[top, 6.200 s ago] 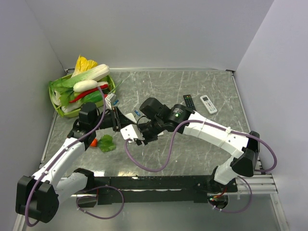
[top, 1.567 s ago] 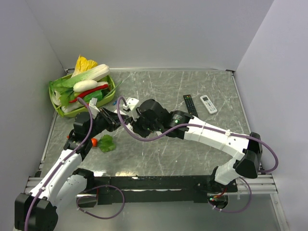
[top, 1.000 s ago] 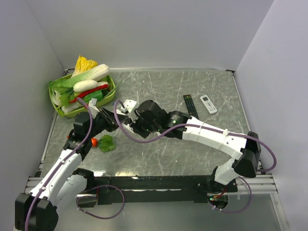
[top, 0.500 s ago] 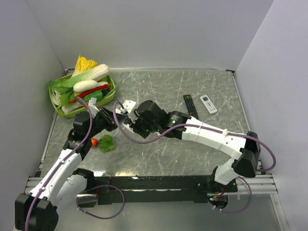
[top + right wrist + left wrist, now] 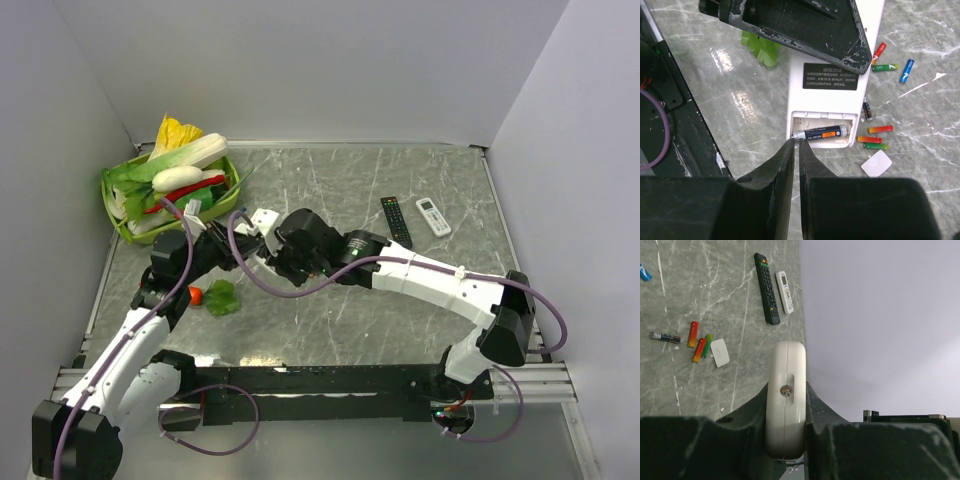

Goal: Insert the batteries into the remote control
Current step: Load the battery into the remote control.

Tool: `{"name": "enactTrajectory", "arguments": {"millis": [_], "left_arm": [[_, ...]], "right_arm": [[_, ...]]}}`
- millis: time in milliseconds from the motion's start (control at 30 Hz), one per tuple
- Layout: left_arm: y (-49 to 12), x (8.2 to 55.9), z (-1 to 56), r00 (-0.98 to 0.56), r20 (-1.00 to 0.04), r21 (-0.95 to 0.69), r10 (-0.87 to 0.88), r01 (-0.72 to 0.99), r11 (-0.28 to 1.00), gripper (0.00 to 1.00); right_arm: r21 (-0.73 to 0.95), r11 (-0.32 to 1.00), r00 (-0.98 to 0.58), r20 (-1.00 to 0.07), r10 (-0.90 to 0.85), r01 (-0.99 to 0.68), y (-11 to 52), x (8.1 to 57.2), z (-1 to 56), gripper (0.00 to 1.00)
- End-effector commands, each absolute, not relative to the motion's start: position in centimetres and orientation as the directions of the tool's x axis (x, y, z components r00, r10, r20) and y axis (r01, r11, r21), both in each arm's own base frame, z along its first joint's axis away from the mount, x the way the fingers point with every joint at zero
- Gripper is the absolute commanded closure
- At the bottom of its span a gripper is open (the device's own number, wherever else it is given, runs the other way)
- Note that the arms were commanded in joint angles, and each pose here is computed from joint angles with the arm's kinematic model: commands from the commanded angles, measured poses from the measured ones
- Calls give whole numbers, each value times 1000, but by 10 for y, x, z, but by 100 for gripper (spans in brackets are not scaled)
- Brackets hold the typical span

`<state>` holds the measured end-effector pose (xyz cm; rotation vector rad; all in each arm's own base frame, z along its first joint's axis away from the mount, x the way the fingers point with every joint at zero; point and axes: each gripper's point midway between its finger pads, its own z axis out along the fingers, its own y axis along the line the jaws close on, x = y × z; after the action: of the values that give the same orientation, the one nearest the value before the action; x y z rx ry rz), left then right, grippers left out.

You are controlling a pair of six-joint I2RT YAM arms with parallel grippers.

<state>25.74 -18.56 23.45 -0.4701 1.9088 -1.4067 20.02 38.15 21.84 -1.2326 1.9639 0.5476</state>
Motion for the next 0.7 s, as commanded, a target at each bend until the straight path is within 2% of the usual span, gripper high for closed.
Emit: {"name": "enactTrajectory", "arguments": {"millis": [0, 233, 400, 500, 533, 600, 667], "left_arm": [[-202, 233, 324, -690, -405, -910, -599, 369, 190, 98], [-196, 240, 316, -657, -423, -904, -624, 348, 246, 98], [-188, 251, 290, -604, -498, -867, -622, 346, 358, 98], [-183, 254, 279, -568, -550, -835, -612, 365, 412, 98], [-181, 255, 278, -554, -561, -828, -615, 369, 422, 98], [-179, 254, 272, -530, -593, -805, -606, 392, 446, 98], [-177, 254, 265, -517, -611, -792, -600, 401, 461, 98]], "right_arm": [[-71, 493, -300, -716, -630, -867, 378, 213, 194, 87], [-45, 463, -287, -730, -620, -885, 381, 206, 200, 86], [-30, 463, -248, -813, -527, -886, 379, 203, 250, 79], [-14, 492, -246, -854, -458, -870, 371, 207, 276, 63], [-1, 507, -257, -861, -438, -862, 367, 209, 280, 53], [54, 547, -301, -878, -372, -835, 356, 215, 293, 46], [92, 562, -324, -887, -329, -822, 350, 218, 295, 30]]}}
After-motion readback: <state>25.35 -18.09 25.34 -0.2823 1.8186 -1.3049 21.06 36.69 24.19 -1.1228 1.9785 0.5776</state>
